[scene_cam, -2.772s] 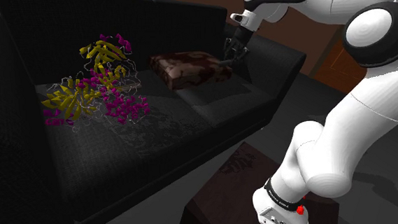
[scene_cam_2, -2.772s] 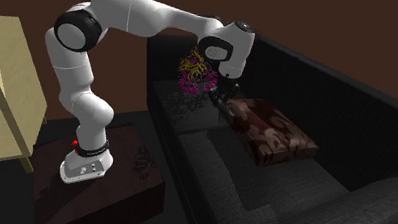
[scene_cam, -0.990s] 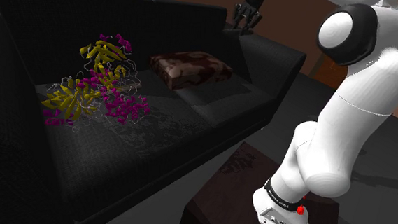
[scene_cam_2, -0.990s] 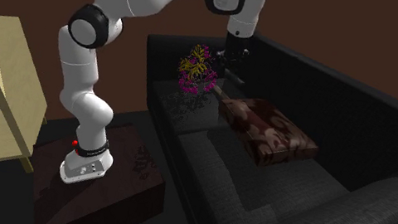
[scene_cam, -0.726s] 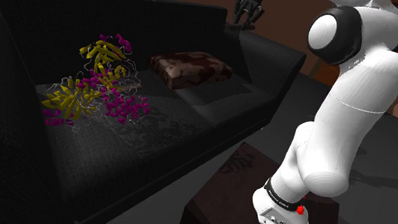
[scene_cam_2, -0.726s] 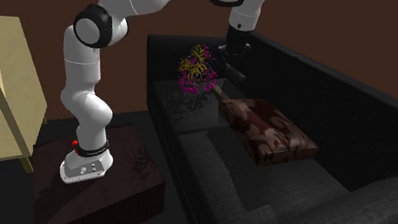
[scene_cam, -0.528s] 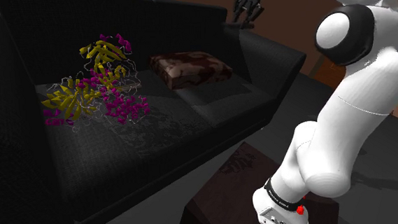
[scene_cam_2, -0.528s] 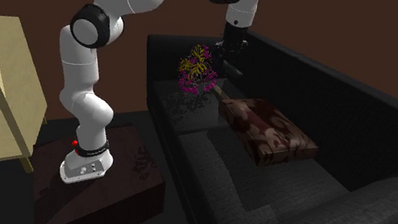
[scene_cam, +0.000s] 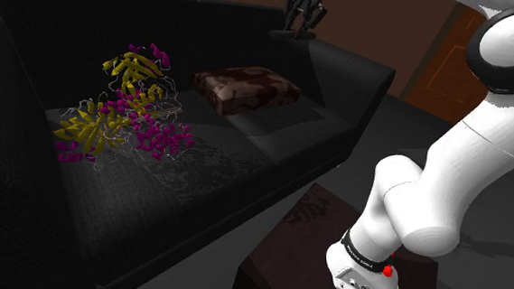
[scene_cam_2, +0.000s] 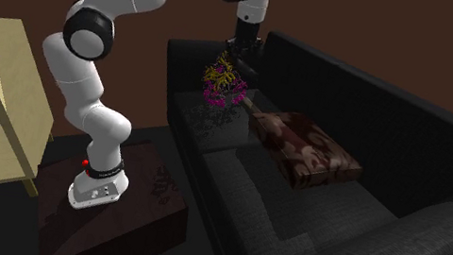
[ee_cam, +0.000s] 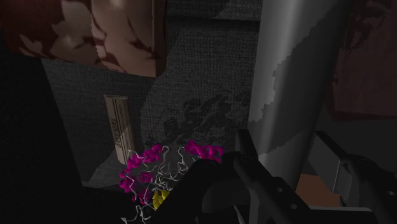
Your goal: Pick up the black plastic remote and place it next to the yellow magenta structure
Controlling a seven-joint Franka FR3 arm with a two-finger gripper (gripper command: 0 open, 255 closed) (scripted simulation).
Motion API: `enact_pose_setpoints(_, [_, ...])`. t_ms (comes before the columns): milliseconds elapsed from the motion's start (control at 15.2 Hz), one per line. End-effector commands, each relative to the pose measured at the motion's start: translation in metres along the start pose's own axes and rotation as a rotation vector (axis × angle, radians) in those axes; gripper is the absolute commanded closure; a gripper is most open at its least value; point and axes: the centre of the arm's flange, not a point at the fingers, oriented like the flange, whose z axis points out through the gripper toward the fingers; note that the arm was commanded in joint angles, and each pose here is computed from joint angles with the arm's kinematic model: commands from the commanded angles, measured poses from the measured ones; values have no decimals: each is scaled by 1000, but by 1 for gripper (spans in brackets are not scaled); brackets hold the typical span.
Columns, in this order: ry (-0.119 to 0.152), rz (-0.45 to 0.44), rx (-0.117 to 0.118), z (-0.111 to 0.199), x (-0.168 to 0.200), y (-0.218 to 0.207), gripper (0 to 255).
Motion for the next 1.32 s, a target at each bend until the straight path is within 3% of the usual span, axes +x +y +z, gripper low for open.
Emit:
enact_pose_setpoints(0, [-1, 2, -1, 4, 28, -6, 255])
enact_pose_setpoints(1254, [-1, 2, -1, 56, 269, -51, 255])
